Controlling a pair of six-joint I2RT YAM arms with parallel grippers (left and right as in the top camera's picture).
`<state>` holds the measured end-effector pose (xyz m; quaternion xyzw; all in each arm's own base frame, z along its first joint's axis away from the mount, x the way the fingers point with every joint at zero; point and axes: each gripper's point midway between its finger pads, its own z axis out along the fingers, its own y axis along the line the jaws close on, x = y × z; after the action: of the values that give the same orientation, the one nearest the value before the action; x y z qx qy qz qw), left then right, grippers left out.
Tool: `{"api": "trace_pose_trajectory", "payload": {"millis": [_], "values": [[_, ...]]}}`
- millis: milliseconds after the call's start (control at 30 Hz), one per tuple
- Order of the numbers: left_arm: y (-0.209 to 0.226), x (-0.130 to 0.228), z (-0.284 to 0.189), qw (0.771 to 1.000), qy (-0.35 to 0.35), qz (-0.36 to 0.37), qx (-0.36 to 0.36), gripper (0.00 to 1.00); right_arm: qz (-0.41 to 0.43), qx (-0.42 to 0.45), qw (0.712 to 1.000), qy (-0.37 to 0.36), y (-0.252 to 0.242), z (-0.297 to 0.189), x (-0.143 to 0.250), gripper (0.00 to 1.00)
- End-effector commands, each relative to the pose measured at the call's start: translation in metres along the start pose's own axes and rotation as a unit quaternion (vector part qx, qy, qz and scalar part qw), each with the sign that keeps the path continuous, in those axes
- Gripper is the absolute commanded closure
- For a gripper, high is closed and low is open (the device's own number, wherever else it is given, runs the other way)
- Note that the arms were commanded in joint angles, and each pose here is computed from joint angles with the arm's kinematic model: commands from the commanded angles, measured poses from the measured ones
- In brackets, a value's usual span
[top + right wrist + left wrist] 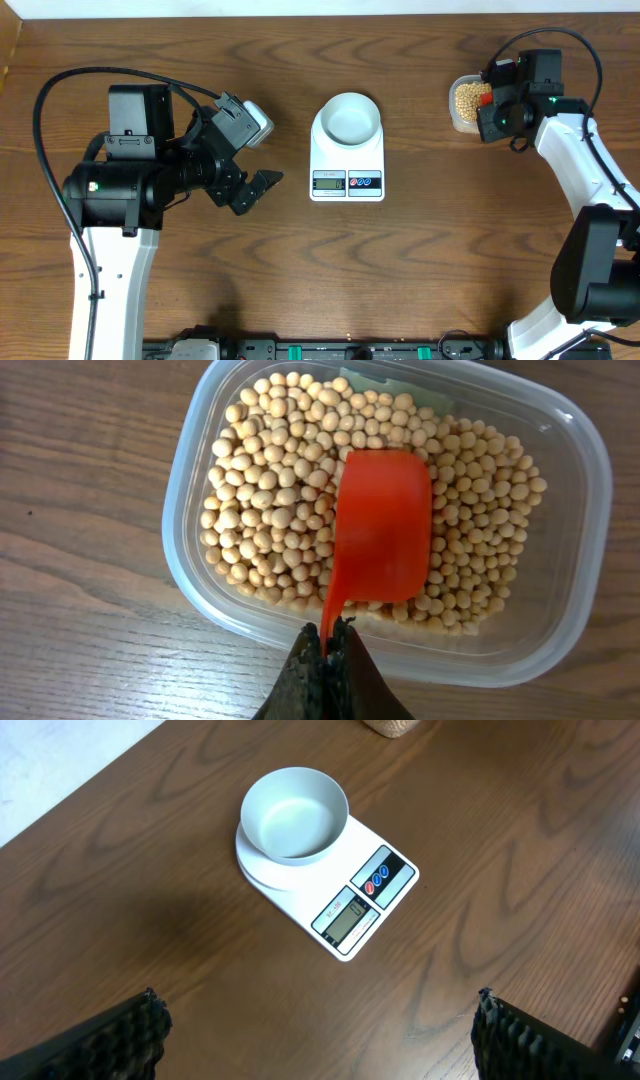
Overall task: Scoop item into bowl and weigh 50g on scale
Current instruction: 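Drag the red scoop through the soybeans with the right gripper to fill it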
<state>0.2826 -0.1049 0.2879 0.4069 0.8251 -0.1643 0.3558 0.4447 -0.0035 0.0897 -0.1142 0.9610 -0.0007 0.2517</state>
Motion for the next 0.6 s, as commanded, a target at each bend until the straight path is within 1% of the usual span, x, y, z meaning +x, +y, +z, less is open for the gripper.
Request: {"api": "trace_pose_trajectory", "payload": {"millis": [0, 133, 267, 400, 567], "values": [[0.0, -0.006, -0.004, 1.0, -0.011, 0.003, 0.0, 0.02, 0.032, -0.029, 0.999, 0.005, 0.004, 0.007, 0.003, 0.99], [0.0, -0.006, -0.004, 1.0, -0.011, 0.003, 0.0, 0.02, 0.053, -0.089, 0.995, -0.01, 0.014, 0.004, 0.0, 0.99], [0.0, -0.006, -0.004, 1.0, -0.011, 0.003, 0.0, 0.02, 0.098, -0.134, 0.986, -0.023, 0.012, -0.002, -0.002, 0.99], [0.0, -0.006, -0.004, 1.0, -0.011, 0.003, 0.0, 0.02, 0.129, -0.163, 0.978, -0.034, 0.005, -0.007, -0.002, 0.99], [0.0, -0.007, -0.004, 1.0, -0.011, 0.003, 0.0, 0.02, 0.164, -0.171, 0.971, -0.038, -0.007, -0.01, -0.001, 0.99]]}}
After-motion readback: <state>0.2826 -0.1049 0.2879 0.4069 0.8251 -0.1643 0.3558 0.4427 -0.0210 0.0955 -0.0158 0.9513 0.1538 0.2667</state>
